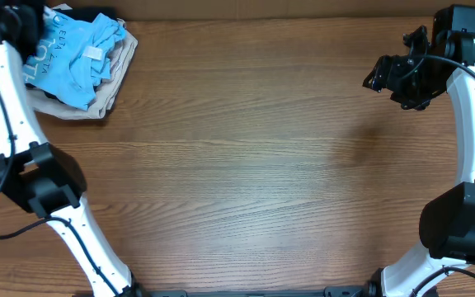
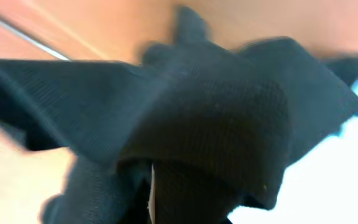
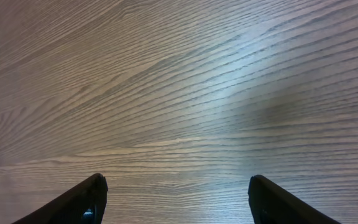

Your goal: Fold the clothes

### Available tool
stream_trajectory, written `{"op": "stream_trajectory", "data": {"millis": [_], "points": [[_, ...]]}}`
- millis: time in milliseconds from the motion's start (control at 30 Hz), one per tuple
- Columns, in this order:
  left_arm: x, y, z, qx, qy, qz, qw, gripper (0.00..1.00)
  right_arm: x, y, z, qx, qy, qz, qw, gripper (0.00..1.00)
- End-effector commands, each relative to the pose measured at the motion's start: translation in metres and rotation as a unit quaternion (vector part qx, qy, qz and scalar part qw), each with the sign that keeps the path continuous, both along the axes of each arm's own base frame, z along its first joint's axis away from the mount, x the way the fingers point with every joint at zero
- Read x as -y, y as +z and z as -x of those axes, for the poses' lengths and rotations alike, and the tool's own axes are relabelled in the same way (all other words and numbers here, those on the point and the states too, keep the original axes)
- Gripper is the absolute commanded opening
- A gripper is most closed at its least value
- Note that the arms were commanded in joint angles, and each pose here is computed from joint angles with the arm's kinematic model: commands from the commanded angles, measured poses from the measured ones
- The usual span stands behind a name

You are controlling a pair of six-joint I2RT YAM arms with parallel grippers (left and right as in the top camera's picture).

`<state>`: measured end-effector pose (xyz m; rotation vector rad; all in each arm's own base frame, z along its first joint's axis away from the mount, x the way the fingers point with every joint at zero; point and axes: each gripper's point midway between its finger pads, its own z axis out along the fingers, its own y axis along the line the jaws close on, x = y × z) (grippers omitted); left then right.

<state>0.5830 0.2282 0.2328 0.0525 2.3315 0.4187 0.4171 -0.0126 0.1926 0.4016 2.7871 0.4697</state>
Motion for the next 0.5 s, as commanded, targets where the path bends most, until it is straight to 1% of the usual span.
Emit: {"op": "stream_trajectory", "data": {"millis": [0, 100, 133, 167, 200, 233, 267, 300, 467], "points": [[0.052, 0.006, -0.001, -0.011, -0.042, 0.034, 0.998, 0.04, 0.0, 0.011, -0.002, 0.016, -0.001, 0.003, 1.0, 0.77], [0.081, -0.014, 0.006, -0.052, -0.069, 0.062, 0.994, 0.05, 0.0, 0.011, -0.003, 0.017, -0.001, 0.003, 1.0, 0.77], [0.09, -0.019, 0.008, -0.062, -0.078, 0.073, 0.992, 0.12, 0.0, 0.011, -0.003, 0.017, -0.001, 0.003, 1.0, 0.77], [0.101, -0.024, 0.01, -0.071, -0.088, 0.085, 0.99, 0.24, 0.0, 0.011, -0.003, 0.018, -0.001, 0.003, 1.0, 0.77], [0.111, -0.029, 0.011, -0.079, -0.099, 0.095, 0.987, 0.39, 0.0, 0.011, -0.003, 0.018, -0.001, 0.003, 1.0, 0.77], [0.119, -0.034, 0.012, -0.086, -0.105, 0.102, 0.985, 0.59, 0.0, 0.011, -0.004, 0.019, -0.001, 0.003, 1.0, 0.77], [0.126, -0.038, 0.012, -0.093, -0.112, 0.105, 0.984, 1.0, 0.001, 0.011, -0.004, 0.02, -0.001, 0.003, 1.0, 0.8], [0.131, -0.041, 0.012, -0.097, -0.116, 0.105, 0.983, 1.0, 0.001, 0.011, -0.004, 0.02, -0.001, 0.003, 1.0, 0.84], [0.139, -0.041, 0.01, -0.098, -0.115, 0.099, 0.984, 1.0, 0.001, 0.011, -0.004, 0.021, -0.001, 0.003, 1.0, 0.9]]}}
